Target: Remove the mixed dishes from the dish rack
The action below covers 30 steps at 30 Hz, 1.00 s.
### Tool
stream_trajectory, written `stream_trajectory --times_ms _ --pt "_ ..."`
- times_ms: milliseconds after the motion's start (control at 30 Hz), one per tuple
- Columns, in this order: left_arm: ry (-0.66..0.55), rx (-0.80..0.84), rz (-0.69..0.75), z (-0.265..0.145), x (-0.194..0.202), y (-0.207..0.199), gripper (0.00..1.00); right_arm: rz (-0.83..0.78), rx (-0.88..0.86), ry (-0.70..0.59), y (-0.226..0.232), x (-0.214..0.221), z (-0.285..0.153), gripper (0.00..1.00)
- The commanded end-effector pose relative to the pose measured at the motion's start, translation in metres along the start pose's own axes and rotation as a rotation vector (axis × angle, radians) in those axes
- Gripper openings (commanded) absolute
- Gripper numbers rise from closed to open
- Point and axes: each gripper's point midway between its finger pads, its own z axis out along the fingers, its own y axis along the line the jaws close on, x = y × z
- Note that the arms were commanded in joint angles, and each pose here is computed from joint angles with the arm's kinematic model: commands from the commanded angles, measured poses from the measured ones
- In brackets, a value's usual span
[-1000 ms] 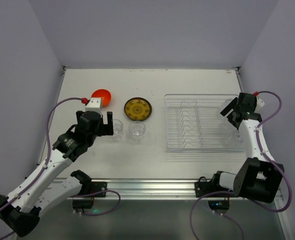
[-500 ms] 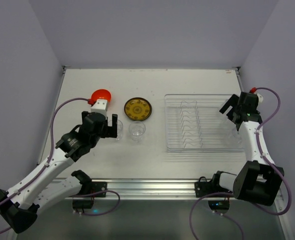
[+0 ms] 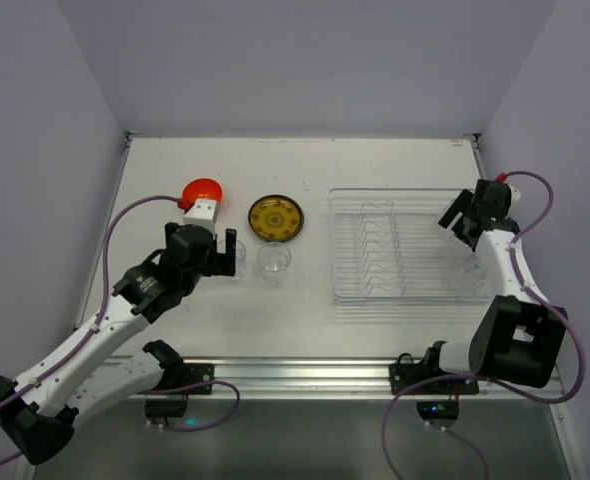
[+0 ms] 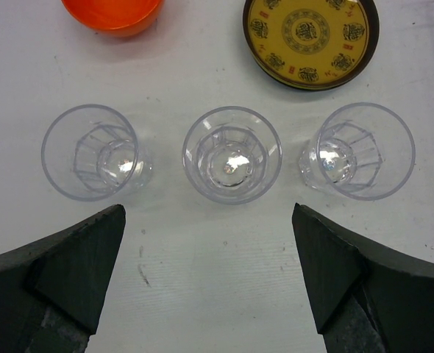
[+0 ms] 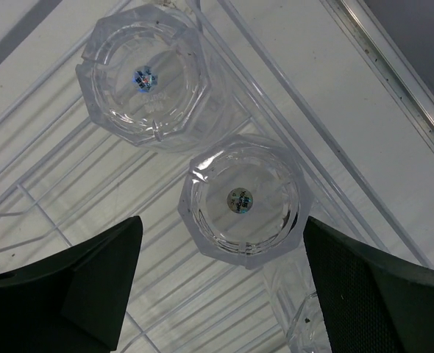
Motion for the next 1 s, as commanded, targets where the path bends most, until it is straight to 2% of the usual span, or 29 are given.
stream_trajectory --times_ms 0,200,967 --pt "-0.034 0.007 -0.027 0.002 -0.008 -0.004 1.0 0.013 -0.025 -0.127 0.009 -0.044 -0.011 0.91" --pt "-0.03 0.006 -0.024 0.002 -0.007 -0.004 1.0 -0.019 0.008 -0.104 0.007 -0.043 0.003 0.83" --pt "-0.039 0.019 -0.024 0.001 -0.009 -0.006 1.0 0.002 0.149 -0.02 -0.024 -0.002 0.019 0.85"
